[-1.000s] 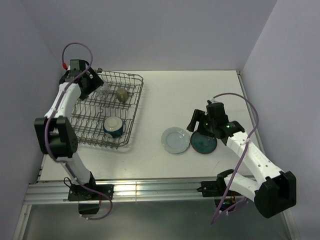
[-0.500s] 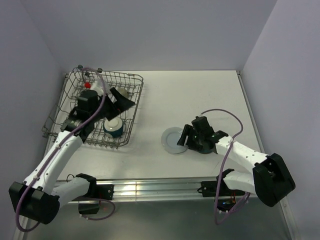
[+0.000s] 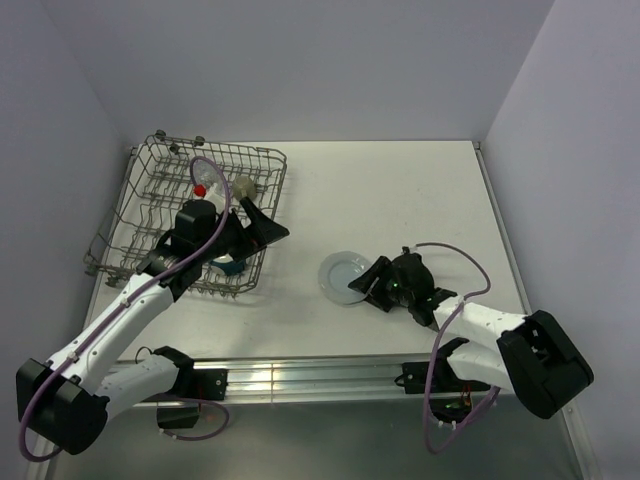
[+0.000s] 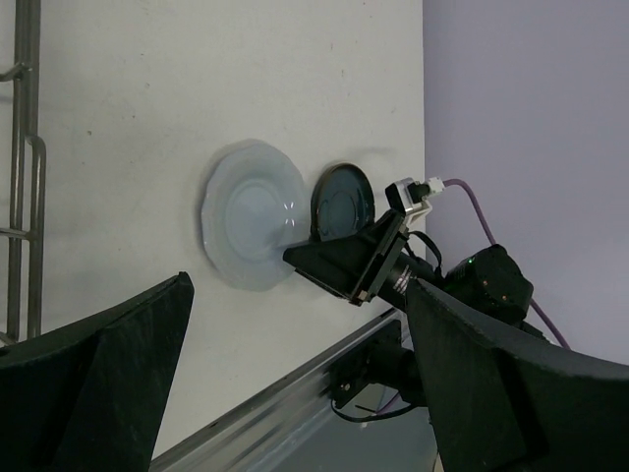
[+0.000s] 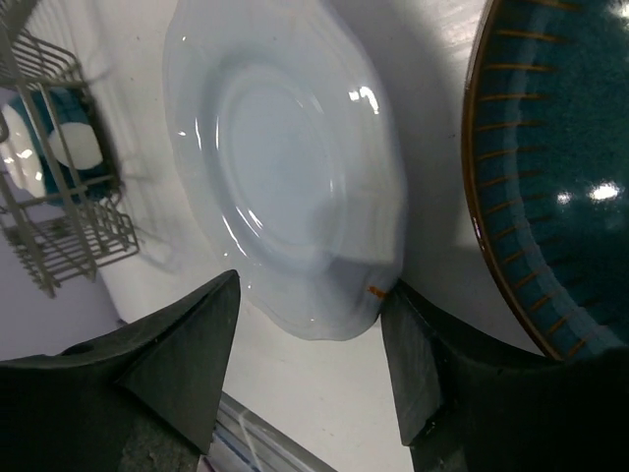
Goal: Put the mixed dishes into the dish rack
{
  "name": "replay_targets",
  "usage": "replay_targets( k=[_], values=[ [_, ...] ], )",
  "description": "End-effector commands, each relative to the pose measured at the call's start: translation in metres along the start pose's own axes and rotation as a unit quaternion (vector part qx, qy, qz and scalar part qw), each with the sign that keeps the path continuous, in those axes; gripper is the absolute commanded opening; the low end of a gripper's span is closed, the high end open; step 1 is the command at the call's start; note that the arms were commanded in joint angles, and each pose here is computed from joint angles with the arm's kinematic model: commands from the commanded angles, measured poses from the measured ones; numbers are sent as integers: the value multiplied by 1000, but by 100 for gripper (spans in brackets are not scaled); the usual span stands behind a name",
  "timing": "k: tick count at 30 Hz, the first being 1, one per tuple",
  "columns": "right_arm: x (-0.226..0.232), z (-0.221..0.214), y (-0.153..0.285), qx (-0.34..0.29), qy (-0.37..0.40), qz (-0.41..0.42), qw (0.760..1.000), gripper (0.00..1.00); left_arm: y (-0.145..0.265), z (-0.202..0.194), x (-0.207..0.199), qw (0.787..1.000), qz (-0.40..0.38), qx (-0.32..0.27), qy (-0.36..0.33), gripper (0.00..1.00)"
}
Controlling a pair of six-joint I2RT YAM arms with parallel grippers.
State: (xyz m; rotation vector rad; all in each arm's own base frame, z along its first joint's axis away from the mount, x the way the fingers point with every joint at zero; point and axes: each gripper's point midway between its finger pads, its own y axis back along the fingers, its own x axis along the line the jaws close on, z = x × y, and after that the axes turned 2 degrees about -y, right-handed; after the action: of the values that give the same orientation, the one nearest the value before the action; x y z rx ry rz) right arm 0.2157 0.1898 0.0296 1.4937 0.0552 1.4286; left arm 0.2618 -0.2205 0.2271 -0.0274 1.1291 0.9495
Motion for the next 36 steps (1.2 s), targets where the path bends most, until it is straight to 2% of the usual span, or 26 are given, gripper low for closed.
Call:
replay_targets(
  k=[1,6,15,17,21,22,27,30,33,34,36],
  values=[
    [-4,2,-6,-22,-51,10,998,66,7,11,-24,999,-37,-23,-12,96],
    [-17,2,-10,-40,-90,15,995,54,7,7,-21,999,-33,-21,-11,96],
    [-30,5,-21,-59,-127,12,990,47,7,3,-18,999,-28,-17,-13,95],
    [-32,2,-24,-54,-132,13,990,32,7,3,-15,999,-26,-17,-14,96],
    [-28,2,-27,-49,-126,21,991,10,7,0,-11,1000,-19,-16,-15,96],
    [-22,3,-28,-47,-116,30,992,0,7,1,-10,1000,-18,-17,-15,96],
    [12,14,-23,-50,-60,69,995,0,5,-1,-8,1000,-14,-13,-15,96],
    [54,35,-6,-75,-23,100,992,0,5,1,-9,1000,-12,-13,-18,96],
    [104,64,31,-123,29,132,983,0,9,4,-12,1000,-10,-17,-25,96],
    [130,76,54,-142,55,153,976,0,12,6,-15,999,-13,-21,-30,96],
    [153,90,80,-169,89,167,967,0,15,8,-16,999,-11,-24,-33,96]
  ],
)
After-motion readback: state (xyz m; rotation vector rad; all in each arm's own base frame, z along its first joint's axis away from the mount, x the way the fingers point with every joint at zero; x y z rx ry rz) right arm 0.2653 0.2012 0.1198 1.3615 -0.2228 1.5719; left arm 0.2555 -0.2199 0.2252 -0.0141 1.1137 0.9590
